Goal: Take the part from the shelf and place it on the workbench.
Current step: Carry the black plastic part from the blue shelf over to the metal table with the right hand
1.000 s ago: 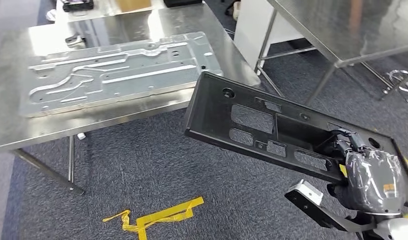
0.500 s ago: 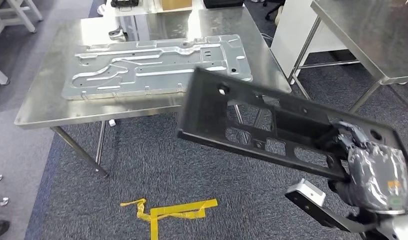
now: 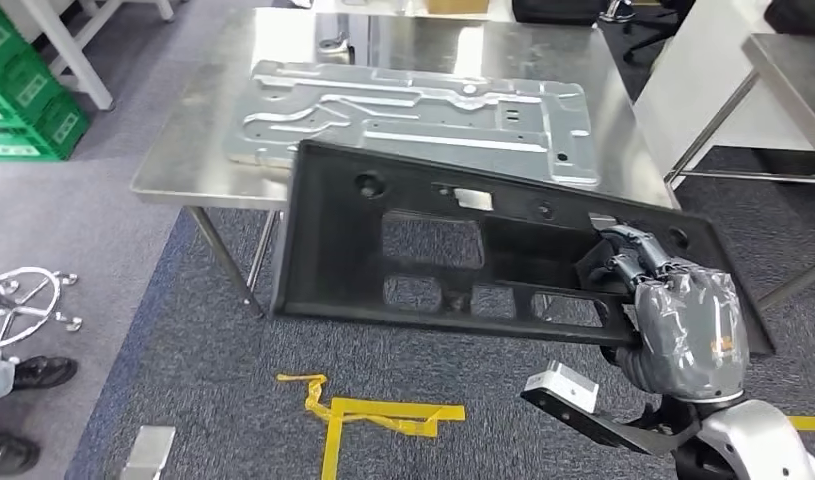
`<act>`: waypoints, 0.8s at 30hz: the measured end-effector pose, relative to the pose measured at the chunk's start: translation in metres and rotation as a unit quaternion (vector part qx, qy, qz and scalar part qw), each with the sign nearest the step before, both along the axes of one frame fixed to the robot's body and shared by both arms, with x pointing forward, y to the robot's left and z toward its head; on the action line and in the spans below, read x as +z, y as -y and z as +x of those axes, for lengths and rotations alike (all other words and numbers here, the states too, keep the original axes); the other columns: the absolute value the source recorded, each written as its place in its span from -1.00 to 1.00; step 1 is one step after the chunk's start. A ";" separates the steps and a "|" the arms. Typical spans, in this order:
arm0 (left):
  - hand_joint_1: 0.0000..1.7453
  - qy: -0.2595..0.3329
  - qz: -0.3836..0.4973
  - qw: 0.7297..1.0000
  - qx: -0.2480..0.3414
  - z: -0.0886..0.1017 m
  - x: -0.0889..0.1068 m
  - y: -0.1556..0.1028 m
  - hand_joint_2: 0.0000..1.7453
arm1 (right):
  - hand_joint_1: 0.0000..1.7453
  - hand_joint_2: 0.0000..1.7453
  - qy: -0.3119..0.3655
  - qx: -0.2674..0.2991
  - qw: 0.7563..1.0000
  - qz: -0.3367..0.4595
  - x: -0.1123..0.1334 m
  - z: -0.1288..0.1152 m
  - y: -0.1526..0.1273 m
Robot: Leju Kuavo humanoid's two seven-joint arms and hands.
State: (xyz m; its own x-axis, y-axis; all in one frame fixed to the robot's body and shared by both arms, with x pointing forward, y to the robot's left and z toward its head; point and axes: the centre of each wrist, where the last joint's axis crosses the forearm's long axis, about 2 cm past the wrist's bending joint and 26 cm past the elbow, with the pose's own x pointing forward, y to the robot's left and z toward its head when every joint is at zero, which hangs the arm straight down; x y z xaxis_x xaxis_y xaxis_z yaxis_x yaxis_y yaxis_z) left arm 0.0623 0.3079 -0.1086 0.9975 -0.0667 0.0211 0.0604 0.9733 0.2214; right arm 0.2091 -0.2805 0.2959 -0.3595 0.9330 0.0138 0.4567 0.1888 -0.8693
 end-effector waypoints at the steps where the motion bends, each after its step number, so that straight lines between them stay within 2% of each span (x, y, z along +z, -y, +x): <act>1: -1.00 0.009 -0.002 1.000 -0.003 0.001 0.000 0.003 1.00 | 1.00 1.00 -0.002 0.004 1.000 0.000 -0.001 0.001 -0.001; 5: -1.00 0.034 -0.004 0.999 -0.009 0.001 0.000 0.007 1.00 | 1.00 1.00 -0.026 0.014 1.000 -0.006 0.000 0.008 -0.006; 8: -1.00 0.036 -0.007 0.999 -0.005 0.001 0.000 0.007 1.00 | 1.00 1.00 -0.027 0.020 0.999 -0.009 0.011 0.016 -0.009; 16: -1.00 0.040 -0.024 0.999 -0.006 0.003 0.000 -0.005 1.00 | 1.00 1.00 -0.013 0.013 0.999 -0.043 0.058 0.060 -0.034; 24: -1.00 0.052 -0.019 0.998 -0.014 0.006 0.001 -0.014 1.00 | 1.00 1.00 -0.019 -0.002 0.997 -0.075 0.073 0.091 -0.048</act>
State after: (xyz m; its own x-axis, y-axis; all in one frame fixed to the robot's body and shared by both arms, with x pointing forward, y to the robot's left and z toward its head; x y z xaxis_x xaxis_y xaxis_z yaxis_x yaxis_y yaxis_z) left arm 0.0685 0.3217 -0.1073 0.9877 -0.0919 0.1266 0.0668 0.9795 0.1901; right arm 0.3003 -0.2320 0.3693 -0.3574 0.9272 -0.1121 0.4226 0.0535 -0.9047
